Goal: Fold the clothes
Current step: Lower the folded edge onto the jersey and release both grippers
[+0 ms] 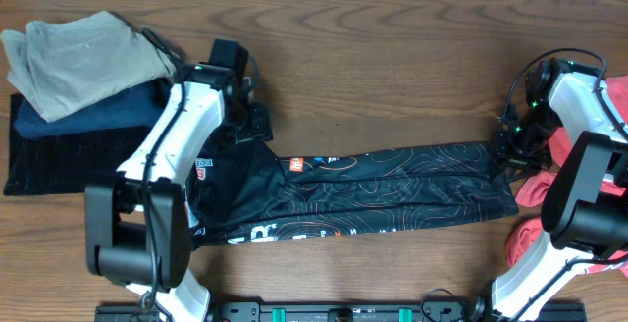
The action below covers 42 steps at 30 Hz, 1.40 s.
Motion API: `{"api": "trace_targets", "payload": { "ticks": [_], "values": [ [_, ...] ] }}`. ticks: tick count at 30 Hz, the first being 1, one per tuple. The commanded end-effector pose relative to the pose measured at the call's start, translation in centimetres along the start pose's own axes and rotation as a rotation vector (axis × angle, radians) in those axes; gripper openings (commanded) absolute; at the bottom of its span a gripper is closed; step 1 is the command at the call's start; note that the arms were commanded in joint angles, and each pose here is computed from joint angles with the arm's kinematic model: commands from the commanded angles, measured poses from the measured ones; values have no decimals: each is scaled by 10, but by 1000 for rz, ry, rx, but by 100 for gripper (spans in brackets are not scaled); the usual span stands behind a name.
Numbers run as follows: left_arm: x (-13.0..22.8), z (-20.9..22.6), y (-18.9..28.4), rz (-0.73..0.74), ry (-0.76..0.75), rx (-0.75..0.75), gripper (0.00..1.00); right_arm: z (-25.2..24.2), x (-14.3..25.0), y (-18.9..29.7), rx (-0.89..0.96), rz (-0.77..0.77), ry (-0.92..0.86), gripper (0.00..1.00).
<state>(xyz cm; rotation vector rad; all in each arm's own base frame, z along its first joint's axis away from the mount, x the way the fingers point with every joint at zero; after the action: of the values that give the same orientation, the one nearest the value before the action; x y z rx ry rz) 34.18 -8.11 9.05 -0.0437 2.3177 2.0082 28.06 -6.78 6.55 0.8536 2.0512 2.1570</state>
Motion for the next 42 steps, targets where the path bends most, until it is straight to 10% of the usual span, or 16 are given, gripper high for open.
{"api": "trace_targets", "payload": {
  "ticks": [1, 8, 14, 29, 42],
  "values": [
    [-3, 14, -17, 19, 53, -81, 67, 1, 0, -2, -7, 8, 7, 33],
    [1, 19, -54, 101, 96, -100, 63, 1, 0, -2, -7, 8, 7, 33],
    [4, 14, -67, 141, 96, -50, 6, 1, 0, -2, -7, 5, 7, 33],
    [34, -15, 41, 100, 17, 34, 7, 1, -2, -2, -8, -3, 7, 33],
    [89, -75, 13, 229, -184, 23, 7, 1, -2, -2, -8, -3, 7, 33]
  ]
}}
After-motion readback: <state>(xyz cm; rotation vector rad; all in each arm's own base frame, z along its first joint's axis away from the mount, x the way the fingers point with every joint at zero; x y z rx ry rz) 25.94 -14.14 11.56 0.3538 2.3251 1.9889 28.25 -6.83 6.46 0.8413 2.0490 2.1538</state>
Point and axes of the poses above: each gripper's point midway between its finger pads, its own y axis back along the fingers, its own z axis along the line the jaws close on, x = y × z, the point moved 3 cm from there along y, back along the fingers, and after that the axes turned 12 degrees about -y, right-handed, at the moved point
